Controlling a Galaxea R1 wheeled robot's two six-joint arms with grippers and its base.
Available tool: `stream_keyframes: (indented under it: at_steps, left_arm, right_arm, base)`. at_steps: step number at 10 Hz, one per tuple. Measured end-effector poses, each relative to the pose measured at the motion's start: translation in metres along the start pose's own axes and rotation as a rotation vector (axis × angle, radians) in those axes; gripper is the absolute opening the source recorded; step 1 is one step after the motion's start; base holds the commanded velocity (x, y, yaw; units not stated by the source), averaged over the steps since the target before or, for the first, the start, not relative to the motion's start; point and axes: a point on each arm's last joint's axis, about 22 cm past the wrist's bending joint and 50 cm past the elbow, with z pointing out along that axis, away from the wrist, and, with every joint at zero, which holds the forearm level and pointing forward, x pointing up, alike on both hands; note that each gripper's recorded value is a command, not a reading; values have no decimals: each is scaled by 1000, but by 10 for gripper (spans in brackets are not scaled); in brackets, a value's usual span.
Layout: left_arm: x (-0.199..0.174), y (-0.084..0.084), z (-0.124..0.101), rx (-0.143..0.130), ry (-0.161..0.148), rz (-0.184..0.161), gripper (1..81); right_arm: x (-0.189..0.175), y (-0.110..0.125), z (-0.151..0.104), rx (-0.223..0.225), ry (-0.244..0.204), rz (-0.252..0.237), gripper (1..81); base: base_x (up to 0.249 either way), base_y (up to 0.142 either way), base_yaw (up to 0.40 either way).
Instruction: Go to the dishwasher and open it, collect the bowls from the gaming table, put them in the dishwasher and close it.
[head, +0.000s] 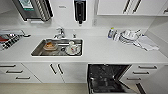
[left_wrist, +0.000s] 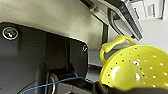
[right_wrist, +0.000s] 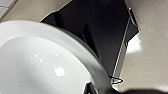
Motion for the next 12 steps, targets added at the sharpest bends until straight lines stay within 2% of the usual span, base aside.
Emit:
stream_keyframes:
  at_steps: [2, 3, 4, 5, 6, 7, 8, 9, 11, 12]
  left_arm:
    - [33, 25, 8, 17, -7, 22, 10]
    - [59, 35, 10, 32, 0, 44, 10]
    - [91, 40, 12, 60, 18, 72, 10]
    - [116, 39, 13, 99, 31, 90, 10]
    - [131, 31, 12, 161, 32, 98, 10]
    - [134, 27, 15, 210, 20, 96, 10]
    - [137, 33, 22, 235, 7, 96, 10]
    - [152, 50, 28, 239, 15, 115, 10]
    - [205, 86, 35, 231, 67, 168, 10]
    - [225, 100, 37, 227, 86, 179, 10]
  right_arm:
    - [-6, 2, 1, -6, -23, 17, 10]
    - [-10, 3, 1, -8, -35, 27, 10]
    - [-17, 5, 1, -13, -51, 38, 10]
    - [-23, 7, 0, -18, -67, 49, 10]
    - [-28, 9, 1, -23, -81, 58, 10]
    - [-32, 10, 1, -26, -92, 70, 10]
    - [-37, 11, 0, -29, -105, 79, 10]
    - [-39, 12, 0, -32, -110, 82, 10]
    - [-39, 11, 0, -30, -110, 85, 10]
    - [-38, 11, 0, -30, -111, 85, 10]
  base:
    - [0, 0, 0]
    - [0, 0, 0]
    - [0, 0, 0]
    - [0, 0, 0]
    - [0, 0, 0]
    - [0, 0, 0]
    - [0, 0, 0]
    - [0, 0, 0]
    - [0, 0, 0]
    - [0, 0, 0]
